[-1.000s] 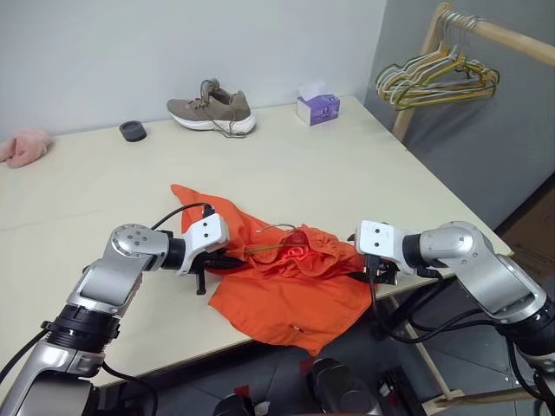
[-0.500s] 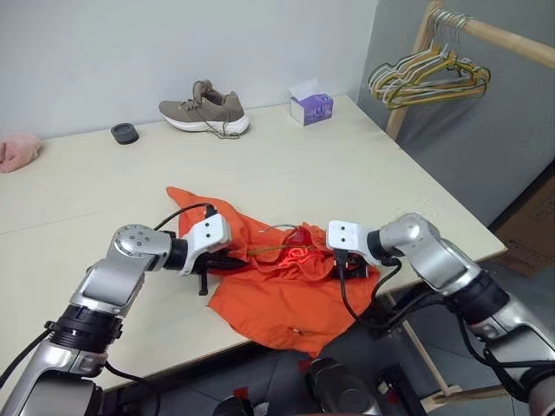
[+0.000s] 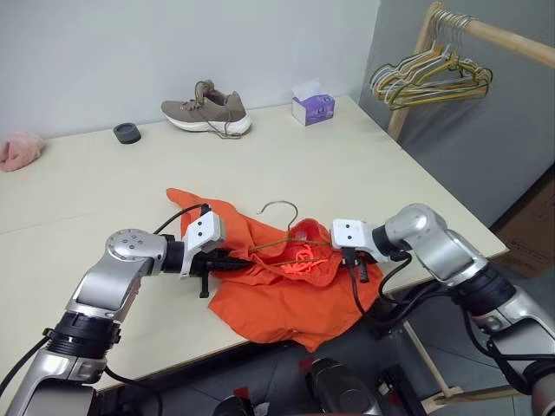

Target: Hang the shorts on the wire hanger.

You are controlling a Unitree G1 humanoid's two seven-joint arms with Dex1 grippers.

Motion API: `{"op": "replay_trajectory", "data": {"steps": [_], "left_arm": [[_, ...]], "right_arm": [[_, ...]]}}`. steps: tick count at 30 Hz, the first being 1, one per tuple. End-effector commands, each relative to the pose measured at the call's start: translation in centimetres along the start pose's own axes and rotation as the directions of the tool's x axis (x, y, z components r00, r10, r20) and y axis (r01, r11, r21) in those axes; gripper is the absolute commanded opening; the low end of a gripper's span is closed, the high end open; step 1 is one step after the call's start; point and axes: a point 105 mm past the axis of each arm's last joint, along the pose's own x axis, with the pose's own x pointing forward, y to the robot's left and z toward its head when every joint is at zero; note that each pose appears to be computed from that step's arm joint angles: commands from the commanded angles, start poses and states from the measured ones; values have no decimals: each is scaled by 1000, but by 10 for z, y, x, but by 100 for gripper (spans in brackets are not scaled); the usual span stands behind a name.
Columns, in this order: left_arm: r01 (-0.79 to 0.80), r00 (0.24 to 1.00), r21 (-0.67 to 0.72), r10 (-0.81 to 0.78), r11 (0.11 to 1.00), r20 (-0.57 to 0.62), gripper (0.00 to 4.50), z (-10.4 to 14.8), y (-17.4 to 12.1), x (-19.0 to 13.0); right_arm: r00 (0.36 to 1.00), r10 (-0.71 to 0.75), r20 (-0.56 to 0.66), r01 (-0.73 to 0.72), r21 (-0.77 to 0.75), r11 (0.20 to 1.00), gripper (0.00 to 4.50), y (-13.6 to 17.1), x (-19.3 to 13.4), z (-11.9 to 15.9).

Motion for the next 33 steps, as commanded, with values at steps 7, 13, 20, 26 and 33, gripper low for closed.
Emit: {"op": "replay_trajectory", "data": {"steps": [7,13,20,26,33], "left_arm": [[-196,974,-21,197,980,112,296,19,40,-33],[-263,943,-102,278,959,183,296,27,47,-53],[-106,933,-121,140,987,332,296,63,11,-22],[60,883,-50,-29,997,469,296,108,-25,20],[56,813,-8,-41,998,581,343,143,-32,39]], "right_arm": [[996,-93,8,92,86,992,0,-2,-33,-10],[977,-214,-17,213,203,956,0,-7,-51,-33],[845,-515,-145,506,528,682,0,-3,-95,-90],[697,-639,-324,674,599,432,0,12,-134,-126],[528,-683,-505,803,559,208,0,29,-164,-159]]}}
